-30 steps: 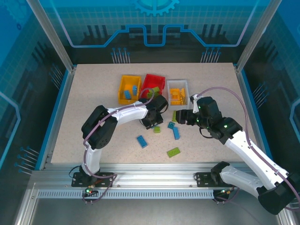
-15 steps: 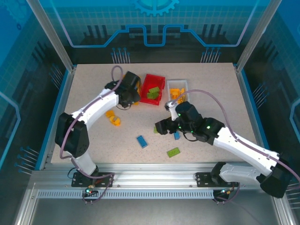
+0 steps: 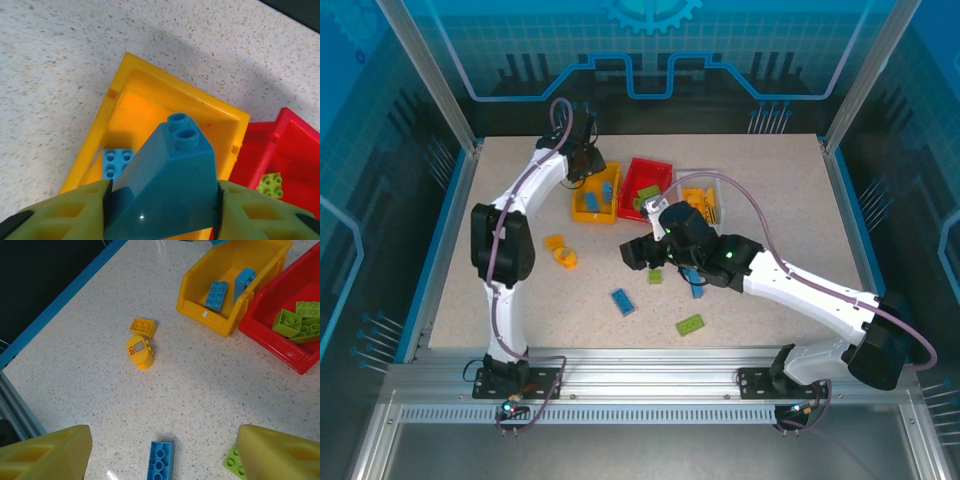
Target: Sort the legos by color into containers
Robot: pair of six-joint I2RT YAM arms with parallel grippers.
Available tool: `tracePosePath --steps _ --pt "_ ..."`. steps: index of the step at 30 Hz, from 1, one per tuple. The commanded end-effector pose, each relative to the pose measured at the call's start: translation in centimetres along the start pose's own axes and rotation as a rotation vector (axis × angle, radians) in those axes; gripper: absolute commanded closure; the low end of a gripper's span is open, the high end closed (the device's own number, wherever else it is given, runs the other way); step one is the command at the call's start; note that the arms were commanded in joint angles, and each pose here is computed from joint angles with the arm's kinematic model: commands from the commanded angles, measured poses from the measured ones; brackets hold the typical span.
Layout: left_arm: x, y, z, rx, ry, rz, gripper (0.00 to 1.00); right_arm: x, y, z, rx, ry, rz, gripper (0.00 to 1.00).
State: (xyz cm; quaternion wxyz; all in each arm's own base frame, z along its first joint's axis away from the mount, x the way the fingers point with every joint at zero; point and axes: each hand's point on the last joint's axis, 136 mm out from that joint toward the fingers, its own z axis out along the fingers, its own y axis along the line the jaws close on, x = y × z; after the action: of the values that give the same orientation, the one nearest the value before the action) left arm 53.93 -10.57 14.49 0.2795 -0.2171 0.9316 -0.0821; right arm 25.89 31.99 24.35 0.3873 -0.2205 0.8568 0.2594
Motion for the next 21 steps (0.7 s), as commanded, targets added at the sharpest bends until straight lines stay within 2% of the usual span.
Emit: tracePosePath --steps 1,4,8,10,13,21 --pt "0.5 -0.8 1.4 0.024 0.05 0.052 0.55 -0.9 0.3 0.1 0.008 -0.029 0.004 0.23" --pt "1.1 -0.7 2.7 0.018 0.071 0.046 0.54 -0.5 0.0 0.2 0.016 -0.021 0.01 0.23" --pt "1.8 -0.4 3.3 0.011 0.097 0.04 0.43 -0.1 -0.2 0.3 0.019 -0.011 0.012 0.22" --pt "1.9 -0.5 2.7 0.02 0.102 0.034 0.35 0.0 -0.4 0.3 0.021 -0.008 0.013 0.21" --pt "1.5 -1.1 0.9 0.05 0.081 0.025 0.29 0.1 -0.5 0.2 0.023 -0.007 0.011 0.21" --pt "0.0 -1.9 -6.9 0.135 -0.011 -0.004 0.28 1.0 -1.0 0.3 0.041 0.013 -0.007 0.21"
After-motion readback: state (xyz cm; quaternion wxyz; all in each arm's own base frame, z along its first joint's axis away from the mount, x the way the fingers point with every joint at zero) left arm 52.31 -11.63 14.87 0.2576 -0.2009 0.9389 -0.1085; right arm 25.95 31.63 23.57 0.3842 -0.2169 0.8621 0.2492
